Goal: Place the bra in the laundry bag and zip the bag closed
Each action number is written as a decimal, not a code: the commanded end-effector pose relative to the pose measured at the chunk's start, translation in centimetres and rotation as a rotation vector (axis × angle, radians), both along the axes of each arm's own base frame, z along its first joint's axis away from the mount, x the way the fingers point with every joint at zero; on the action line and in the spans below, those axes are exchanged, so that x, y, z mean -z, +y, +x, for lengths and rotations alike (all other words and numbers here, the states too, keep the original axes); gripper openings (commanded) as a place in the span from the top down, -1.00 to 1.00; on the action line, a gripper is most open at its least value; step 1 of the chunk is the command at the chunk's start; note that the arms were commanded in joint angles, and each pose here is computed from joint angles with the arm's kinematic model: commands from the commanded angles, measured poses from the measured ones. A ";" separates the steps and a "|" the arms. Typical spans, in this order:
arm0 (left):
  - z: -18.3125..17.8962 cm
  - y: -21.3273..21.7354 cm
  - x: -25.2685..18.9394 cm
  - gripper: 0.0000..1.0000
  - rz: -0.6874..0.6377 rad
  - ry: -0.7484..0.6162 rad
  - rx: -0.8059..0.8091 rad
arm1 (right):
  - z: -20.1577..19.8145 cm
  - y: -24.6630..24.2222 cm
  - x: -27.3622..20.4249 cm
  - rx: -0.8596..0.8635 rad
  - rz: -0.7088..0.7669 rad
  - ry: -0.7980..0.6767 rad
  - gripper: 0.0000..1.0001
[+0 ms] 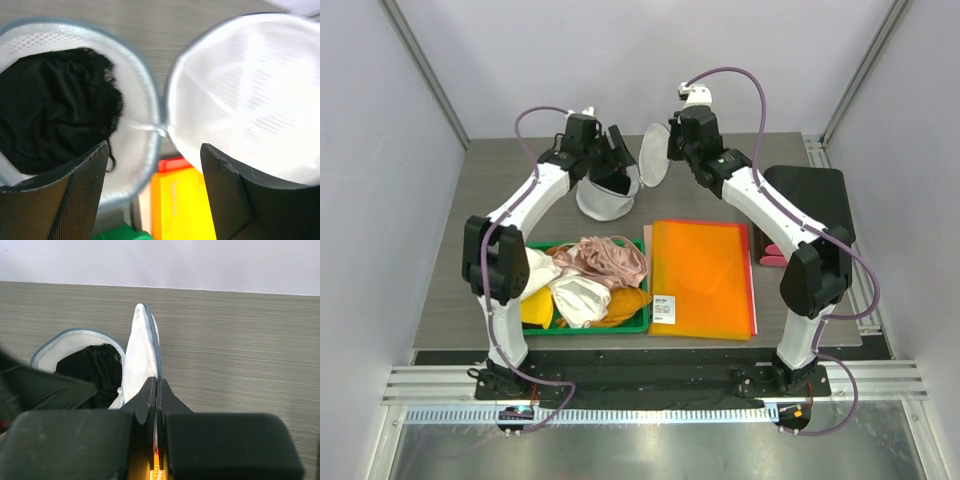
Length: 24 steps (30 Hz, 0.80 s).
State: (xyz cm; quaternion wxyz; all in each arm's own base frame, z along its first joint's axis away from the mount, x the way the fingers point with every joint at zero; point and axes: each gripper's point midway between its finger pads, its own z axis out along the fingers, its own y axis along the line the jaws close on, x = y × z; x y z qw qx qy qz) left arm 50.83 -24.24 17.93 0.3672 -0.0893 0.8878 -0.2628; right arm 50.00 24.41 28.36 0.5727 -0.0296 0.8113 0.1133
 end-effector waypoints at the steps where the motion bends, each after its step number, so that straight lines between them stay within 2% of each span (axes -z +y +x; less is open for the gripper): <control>1: -1.5 -1.5 -3.9 -0.50 -0.066 -0.169 0.077 | -0.3 -0.6 -4.0 0.029 0.053 -0.082 0.98; 3: -2.0 -1.4 -6.8 -0.48 -0.061 -0.297 0.060 | -0.3 -0.6 -3.7 0.041 0.063 -0.064 0.98; 4: -3.3 -2.0 -5.4 -0.44 -0.041 -0.300 0.077 | -0.3 -0.7 -3.8 0.050 0.071 -0.062 0.98; 6: -3.8 -2.4 -8.7 -0.41 -0.008 -0.476 0.067 | -0.4 -0.4 -3.7 0.053 0.096 -0.046 0.98; 7: -5.5 -3.7 -6.8 -0.43 0.047 -0.499 0.096 | -0.4 -0.5 -3.8 0.056 0.105 -0.044 0.98; 8: -5.7 -3.2 -7.7 -0.45 0.142 -0.592 0.076 | -0.5 -0.3 -3.9 0.056 0.121 -0.038 0.98; 9: -5.9 -4.0 -8.6 -0.50 0.170 -0.677 0.076 | -0.5 -0.2 -4.0 0.054 0.129 -0.036 0.98; 10: -7.3 -5.6 -7.5 -0.52 0.211 -0.697 0.121 | -0.6 -0.1 -4.1 0.050 0.139 -0.031 0.98; 12: -7.1 -5.9 -6.7 -0.57 0.308 -0.732 0.109 | -0.7 0.3 -4.1 0.039 0.158 -0.022 0.98; 21: -5.8 -9.4 -6.0 -0.64 0.329 -0.751 0.139 | -1.2 0.7 -4.2 0.021 0.186 -0.003 0.97; 24: -4.3 -8.9 -5.1 -0.62 0.395 -0.717 0.068 | -1.4 0.8 -4.1 0.017 0.202 0.004 0.98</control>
